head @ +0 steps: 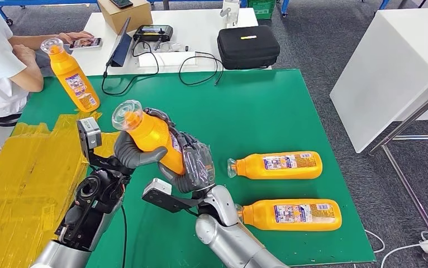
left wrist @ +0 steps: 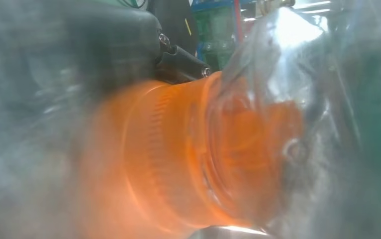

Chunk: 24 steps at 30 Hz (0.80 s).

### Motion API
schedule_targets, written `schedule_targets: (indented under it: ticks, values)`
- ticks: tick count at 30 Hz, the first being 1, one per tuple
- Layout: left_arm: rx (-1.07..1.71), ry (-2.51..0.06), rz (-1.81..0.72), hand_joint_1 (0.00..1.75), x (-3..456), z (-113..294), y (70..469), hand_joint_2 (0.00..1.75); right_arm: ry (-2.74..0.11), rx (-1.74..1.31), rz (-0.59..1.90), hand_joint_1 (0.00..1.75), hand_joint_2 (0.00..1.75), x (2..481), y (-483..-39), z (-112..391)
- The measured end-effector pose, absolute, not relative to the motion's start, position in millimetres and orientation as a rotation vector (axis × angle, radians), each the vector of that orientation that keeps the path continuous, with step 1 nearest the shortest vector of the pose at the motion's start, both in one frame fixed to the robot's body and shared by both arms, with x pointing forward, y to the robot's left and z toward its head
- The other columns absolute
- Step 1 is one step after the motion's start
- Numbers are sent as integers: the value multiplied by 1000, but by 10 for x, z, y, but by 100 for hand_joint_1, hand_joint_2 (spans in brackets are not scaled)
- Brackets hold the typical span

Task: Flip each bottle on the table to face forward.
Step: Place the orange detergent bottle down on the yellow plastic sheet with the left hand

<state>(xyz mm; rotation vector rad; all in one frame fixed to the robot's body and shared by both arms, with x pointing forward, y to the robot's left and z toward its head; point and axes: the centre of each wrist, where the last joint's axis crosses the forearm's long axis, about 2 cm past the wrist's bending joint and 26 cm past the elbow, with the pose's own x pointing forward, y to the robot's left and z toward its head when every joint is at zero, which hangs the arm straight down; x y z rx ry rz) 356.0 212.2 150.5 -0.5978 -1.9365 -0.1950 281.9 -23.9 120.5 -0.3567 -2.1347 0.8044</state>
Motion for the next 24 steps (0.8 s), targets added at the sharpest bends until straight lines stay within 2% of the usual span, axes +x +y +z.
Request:
schedule_targets:
  ticks: [7, 8, 11, 12, 18, 24]
  values:
    - [-587, -1939, -189, 175, 3550, 1502, 2110, 175, -2135, -359, 807, 175, 175, 2819, -243, 1201]
    - [-583, -1940, -189, 175, 3546, 1502, 2108, 175, -2138, -360, 808, 168, 175, 2820, -246, 1199]
    - [-575, -1946, -191, 175, 3535, 1510, 2104, 175, -2148, -359, 804, 41, 175, 2824, -262, 1192]
    - [-573, -1949, -191, 175, 3533, 1515, 2101, 175, -2153, -358, 801, 3, 175, 2821, -268, 1188]
    - [-520, -1970, -161, 175, 3538, 1564, 2129, 175, -2215, -325, 726, 0, 175, 2696, -301, 1190]
    - [-427, -1972, -125, 175, 3532, 1540, 2227, 175, -2316, -323, 567, 0, 175, 2587, -403, 1410]
